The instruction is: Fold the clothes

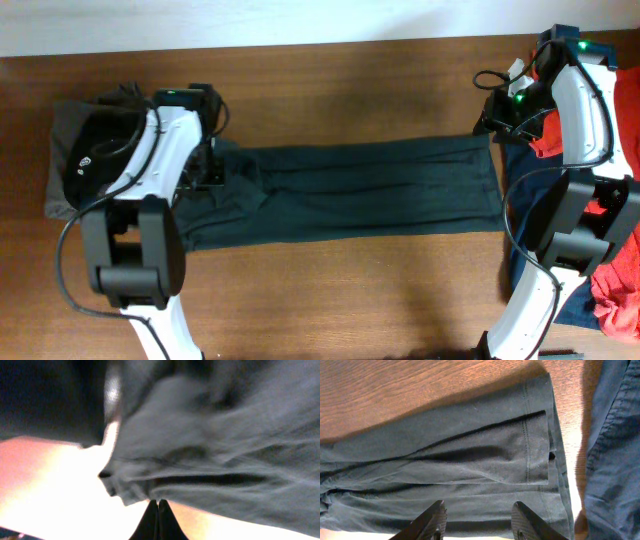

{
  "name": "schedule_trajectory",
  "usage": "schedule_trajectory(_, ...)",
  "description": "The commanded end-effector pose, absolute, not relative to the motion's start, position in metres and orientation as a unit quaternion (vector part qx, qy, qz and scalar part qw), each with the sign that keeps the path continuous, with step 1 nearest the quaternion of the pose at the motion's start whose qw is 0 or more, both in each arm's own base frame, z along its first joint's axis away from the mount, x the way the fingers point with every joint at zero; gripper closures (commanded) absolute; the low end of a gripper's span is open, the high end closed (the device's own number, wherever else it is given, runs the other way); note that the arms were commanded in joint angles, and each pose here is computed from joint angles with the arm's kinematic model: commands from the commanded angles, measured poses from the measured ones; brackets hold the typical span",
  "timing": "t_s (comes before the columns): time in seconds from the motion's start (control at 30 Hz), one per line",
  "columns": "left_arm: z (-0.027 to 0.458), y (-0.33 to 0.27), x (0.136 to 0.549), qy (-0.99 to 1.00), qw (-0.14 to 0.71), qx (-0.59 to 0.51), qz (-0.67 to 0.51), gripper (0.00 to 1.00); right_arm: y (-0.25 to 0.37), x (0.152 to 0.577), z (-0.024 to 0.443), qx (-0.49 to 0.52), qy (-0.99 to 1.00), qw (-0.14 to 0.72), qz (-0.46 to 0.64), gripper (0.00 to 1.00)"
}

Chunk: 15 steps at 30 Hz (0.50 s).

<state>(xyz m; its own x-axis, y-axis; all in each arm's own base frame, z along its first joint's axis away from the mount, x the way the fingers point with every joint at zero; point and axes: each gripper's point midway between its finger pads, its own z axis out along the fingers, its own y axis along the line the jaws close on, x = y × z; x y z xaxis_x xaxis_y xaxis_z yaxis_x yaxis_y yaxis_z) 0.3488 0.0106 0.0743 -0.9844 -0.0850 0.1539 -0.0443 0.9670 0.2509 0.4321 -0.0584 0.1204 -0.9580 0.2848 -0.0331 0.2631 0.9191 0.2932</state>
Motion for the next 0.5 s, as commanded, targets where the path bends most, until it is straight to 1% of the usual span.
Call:
schedule_trajectory(0.0, 0.09, 0.018, 0.358, -0.991, 0.045, 0.062, -0.112, 0.99, -0.058, 0.436, 0.132, 0.131, 0.979, 0.057, 0.145, 0.53)
schedule_trajectory(0.03, 0.088, 0.011, 0.365, -0.993, 0.032, 0.064, -0.092, 0.99, -0.058, 0.436, 0.132, 0.131, 0.979, 0.057, 0.145, 0.53)
schedule_trajectory(0.07, 0.087, 0.004, 0.373, -0.995, 0.017, 0.064, -0.072, 0.97, -0.058, 0.436, 0.132, 0.131, 0.979, 0.058, 0.145, 0.53)
schedule_trajectory(0.1, 0.086, -0.004, 0.384, -0.997, -0.003, 0.065, -0.051, 0.85, -0.058, 0.437, 0.132, 0.131, 0.979, 0.058, 0.145, 0.53)
schedule_trajectory(0.17, 0.085, -0.017, 0.404, -0.997, -0.041, 0.065, -0.012, 0.52, -0.058, 0.436, 0.132, 0.131, 0.979, 0.058, 0.145, 0.53)
schedule_trajectory(0.2, 0.086, -0.022, 0.414, -0.996, -0.06, 0.065, 0.003, 0.43, -0.058, 0.436, 0.132, 0.131, 0.979, 0.057, 0.145, 0.53)
schedule_trajectory(0.23, 0.086, -0.025, 0.423, -0.995, -0.077, 0.065, 0.012, 0.4, -0.058, 0.436, 0.132, 0.131, 0.979, 0.057, 0.145, 0.53)
schedule_trajectory(0.27, 0.085, -0.025, 0.429, -0.994, -0.089, 0.065, 0.014, 0.38, -0.058, 0.436, 0.132, 0.131, 0.979, 0.056, 0.145, 0.53)
schedule_trajectory(0.33, 0.079, -0.026, 0.44, -0.992, -0.103, 0.064, 0.015, 0.38, -0.058, 0.436, 0.132, 0.131, 0.979, 0.056, 0.145, 0.53)
schedule_trajectory(0.47, 0.058, -0.029, 0.441, -0.995, -0.084, 0.061, 0.013, 0.41, -0.058, 0.436, 0.132, 0.131, 0.979, 0.056, 0.145, 0.53)
